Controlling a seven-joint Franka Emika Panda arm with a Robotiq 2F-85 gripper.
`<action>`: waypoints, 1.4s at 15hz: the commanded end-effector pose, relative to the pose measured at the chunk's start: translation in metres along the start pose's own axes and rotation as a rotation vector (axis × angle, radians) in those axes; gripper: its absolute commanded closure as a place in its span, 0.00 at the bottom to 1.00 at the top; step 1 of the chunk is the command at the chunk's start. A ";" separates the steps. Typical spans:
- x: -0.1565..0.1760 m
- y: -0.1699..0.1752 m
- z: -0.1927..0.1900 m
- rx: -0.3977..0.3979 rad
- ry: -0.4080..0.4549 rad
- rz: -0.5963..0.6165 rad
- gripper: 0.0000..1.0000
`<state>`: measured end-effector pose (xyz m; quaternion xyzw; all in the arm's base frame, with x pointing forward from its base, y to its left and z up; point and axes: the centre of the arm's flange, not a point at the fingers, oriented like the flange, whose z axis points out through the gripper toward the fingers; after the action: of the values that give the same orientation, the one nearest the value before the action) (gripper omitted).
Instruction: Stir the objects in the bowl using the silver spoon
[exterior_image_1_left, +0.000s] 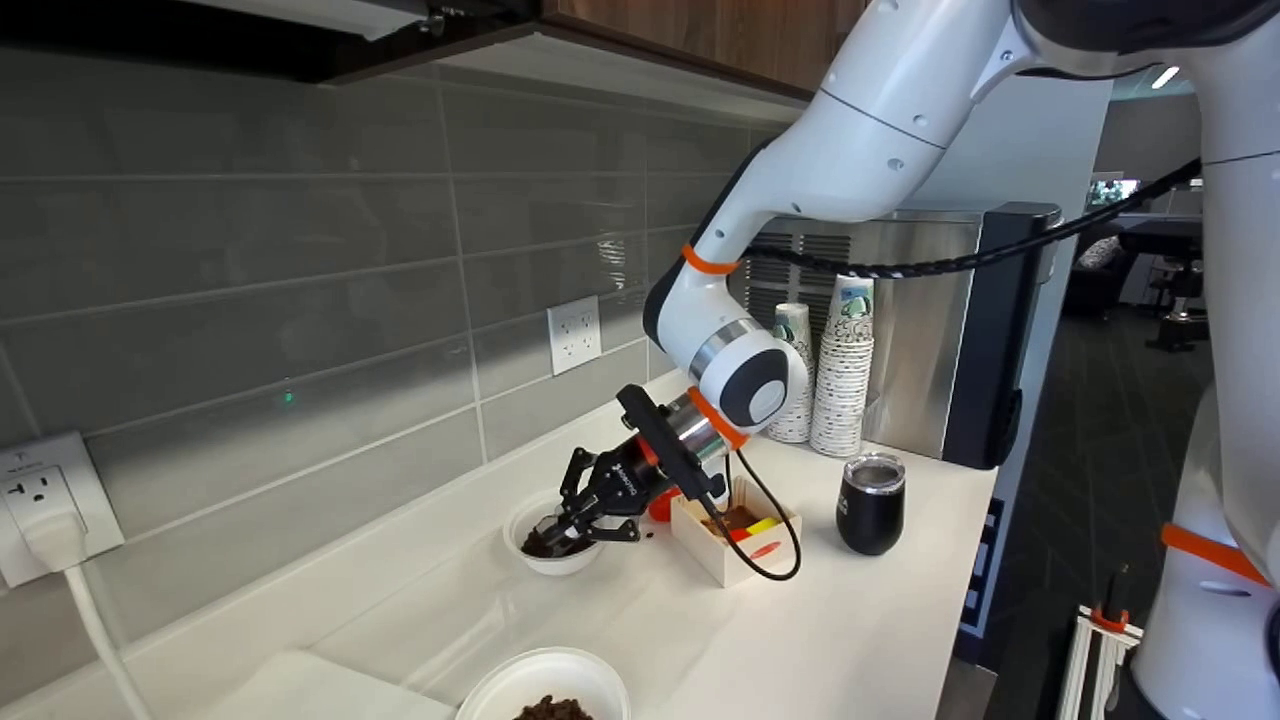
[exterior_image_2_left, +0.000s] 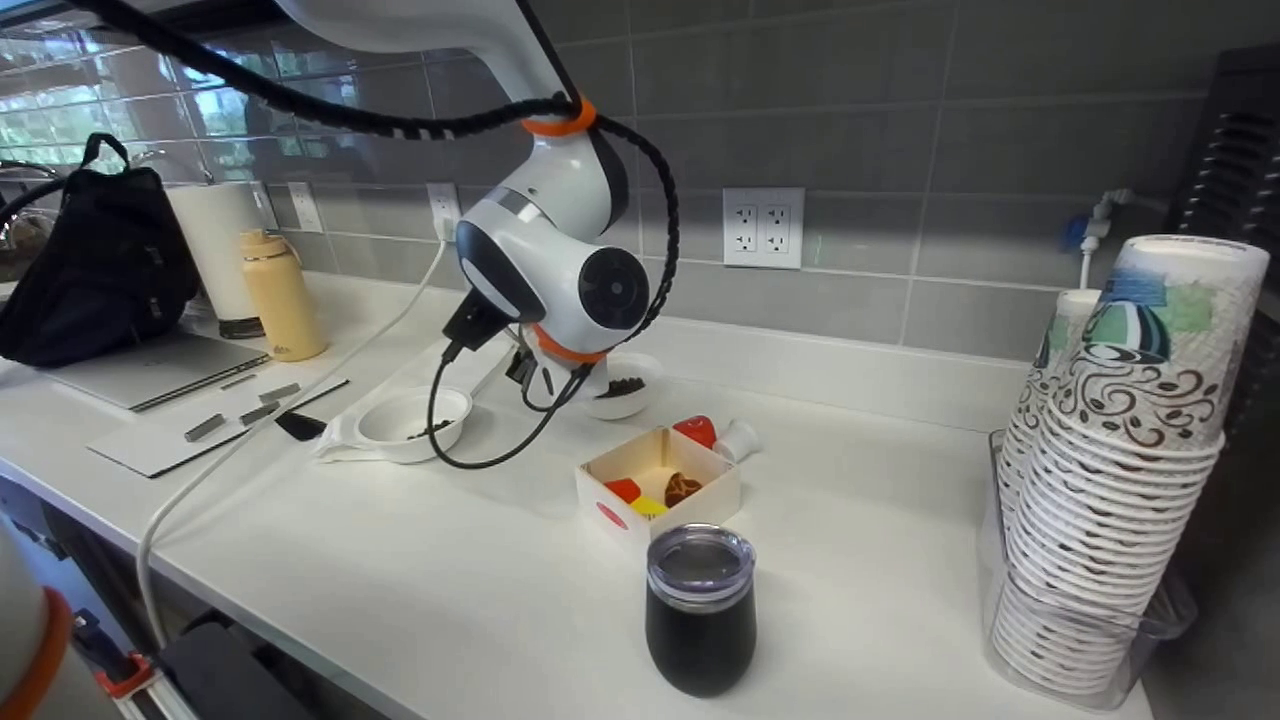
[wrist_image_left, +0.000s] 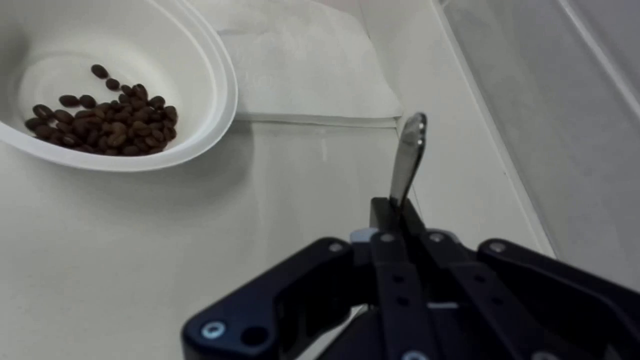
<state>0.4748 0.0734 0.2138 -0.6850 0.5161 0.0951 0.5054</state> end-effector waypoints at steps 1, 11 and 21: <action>0.002 0.007 -0.021 -0.014 0.021 0.057 0.99; 0.009 -0.009 -0.030 -0.016 0.281 -0.017 0.99; 0.010 -0.024 -0.013 0.027 0.173 -0.104 0.99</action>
<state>0.4860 0.0527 0.2325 -0.7176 0.5306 -0.0048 0.4511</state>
